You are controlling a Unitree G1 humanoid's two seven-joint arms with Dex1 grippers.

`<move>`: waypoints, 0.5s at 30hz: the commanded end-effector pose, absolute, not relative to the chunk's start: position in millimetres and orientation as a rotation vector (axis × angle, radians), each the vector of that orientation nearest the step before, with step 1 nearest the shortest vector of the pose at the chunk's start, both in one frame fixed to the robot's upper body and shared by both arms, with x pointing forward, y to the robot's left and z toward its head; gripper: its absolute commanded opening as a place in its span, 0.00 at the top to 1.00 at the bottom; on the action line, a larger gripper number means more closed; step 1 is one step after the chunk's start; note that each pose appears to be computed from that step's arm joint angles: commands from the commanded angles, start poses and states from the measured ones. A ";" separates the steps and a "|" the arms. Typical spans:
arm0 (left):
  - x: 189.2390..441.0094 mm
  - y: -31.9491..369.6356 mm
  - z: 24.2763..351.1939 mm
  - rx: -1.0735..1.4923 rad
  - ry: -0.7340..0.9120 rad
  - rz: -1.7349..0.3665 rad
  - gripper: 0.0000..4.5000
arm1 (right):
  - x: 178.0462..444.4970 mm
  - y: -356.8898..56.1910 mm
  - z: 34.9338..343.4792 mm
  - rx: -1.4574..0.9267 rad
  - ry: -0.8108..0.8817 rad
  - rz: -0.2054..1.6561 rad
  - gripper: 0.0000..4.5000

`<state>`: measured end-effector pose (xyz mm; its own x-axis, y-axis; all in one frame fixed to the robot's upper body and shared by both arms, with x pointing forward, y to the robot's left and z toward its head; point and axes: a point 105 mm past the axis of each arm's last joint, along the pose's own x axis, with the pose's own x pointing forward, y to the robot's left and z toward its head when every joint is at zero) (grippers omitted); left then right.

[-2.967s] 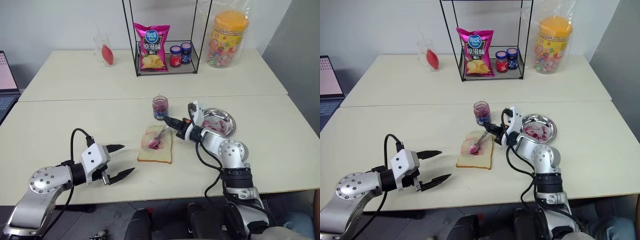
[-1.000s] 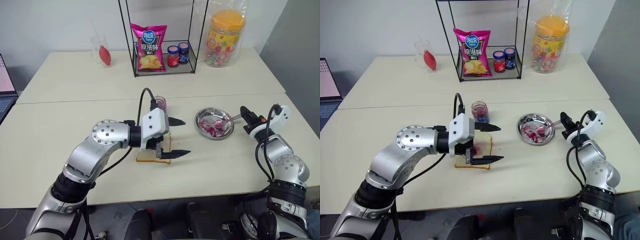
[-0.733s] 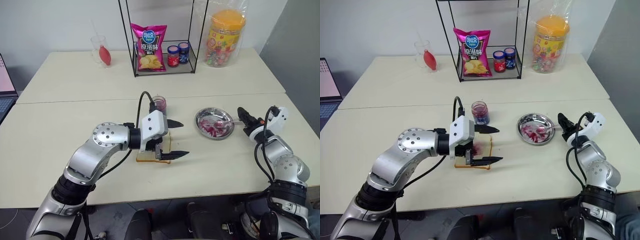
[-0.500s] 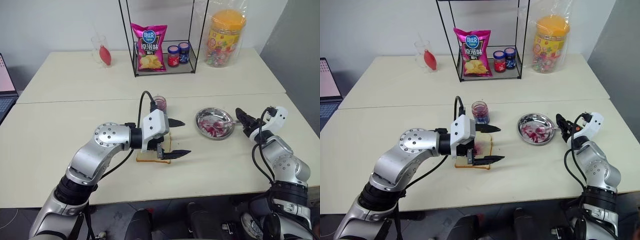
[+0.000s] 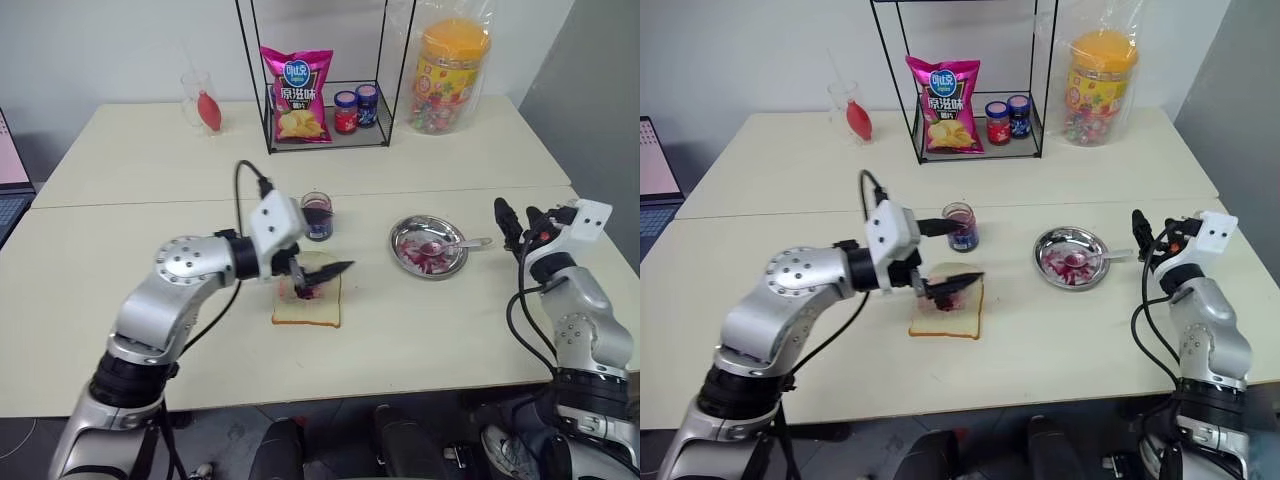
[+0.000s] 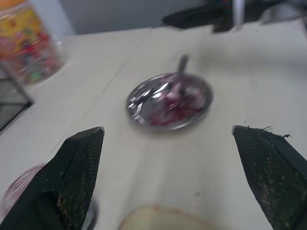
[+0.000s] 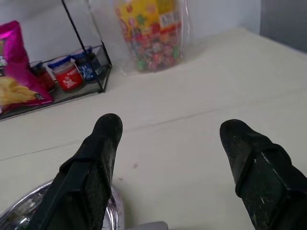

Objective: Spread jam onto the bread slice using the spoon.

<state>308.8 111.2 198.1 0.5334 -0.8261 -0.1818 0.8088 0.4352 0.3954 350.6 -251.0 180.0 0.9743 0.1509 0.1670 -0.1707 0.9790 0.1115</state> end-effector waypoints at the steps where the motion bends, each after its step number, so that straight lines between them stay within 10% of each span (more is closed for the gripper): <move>1: 311.7 155.8 206.7 0.542 -0.002 -0.891 0.00 | 320.5 -213.7 209.4 -0.039 -0.194 0.461 0.21; 15: 268.9 232.8 168.6 0.629 0.269 -0.851 0.00 | 251.6 -212.1 193.0 -0.368 0.208 0.953 0.21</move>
<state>273.4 237.6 157.1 0.6508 -0.5946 -0.4721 0.7578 0.5466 0.3562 255.8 -212.6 183.1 0.5806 0.7442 -0.3302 -0.8124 0.5565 -0.1742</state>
